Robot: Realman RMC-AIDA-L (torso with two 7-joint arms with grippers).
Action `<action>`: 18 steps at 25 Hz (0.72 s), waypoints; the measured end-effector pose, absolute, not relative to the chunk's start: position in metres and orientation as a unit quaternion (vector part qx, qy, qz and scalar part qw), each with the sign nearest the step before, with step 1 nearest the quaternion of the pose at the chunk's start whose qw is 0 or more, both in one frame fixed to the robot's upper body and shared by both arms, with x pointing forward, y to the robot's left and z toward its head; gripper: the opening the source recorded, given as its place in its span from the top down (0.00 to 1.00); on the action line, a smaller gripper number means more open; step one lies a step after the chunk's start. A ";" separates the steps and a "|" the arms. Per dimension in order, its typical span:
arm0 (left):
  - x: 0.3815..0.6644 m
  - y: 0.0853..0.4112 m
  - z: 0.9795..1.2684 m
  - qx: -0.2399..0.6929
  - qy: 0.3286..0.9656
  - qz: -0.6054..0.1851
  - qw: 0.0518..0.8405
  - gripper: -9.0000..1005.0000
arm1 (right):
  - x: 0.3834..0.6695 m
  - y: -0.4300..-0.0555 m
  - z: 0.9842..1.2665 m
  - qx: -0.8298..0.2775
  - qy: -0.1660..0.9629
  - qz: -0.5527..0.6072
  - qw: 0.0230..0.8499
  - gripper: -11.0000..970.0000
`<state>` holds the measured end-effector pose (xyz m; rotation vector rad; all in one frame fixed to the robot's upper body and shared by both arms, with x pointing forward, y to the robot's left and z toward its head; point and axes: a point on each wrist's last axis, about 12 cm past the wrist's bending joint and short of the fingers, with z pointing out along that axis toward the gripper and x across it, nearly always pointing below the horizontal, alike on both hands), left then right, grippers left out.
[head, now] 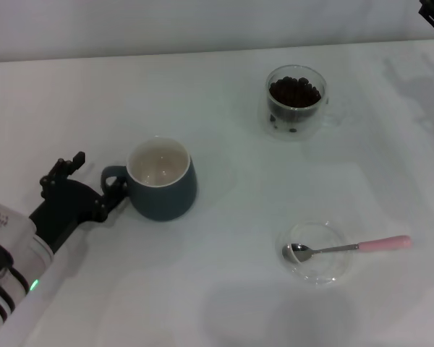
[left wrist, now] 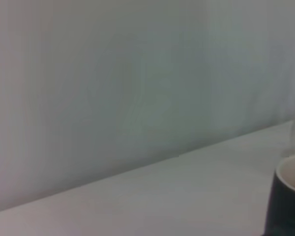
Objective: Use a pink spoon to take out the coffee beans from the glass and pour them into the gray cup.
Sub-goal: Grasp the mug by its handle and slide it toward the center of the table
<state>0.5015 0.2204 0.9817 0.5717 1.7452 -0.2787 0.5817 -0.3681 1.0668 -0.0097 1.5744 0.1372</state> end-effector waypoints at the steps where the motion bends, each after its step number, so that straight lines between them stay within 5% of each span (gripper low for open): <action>1: 0.499 0.219 0.981 0.249 0.752 -0.123 0.598 0.42 | 0.581 -0.368 1.067 -0.005 0.708 0.062 0.703 0.12; 4: 0.493 0.218 0.979 0.251 0.751 -0.126 0.598 0.20 | 0.581 -0.368 1.066 -0.006 0.709 0.062 0.703 0.12; 18: 0.466 0.228 0.976 0.247 0.735 -0.121 0.620 0.16 | 0.582 -0.367 1.066 -0.010 0.710 0.063 0.701 0.12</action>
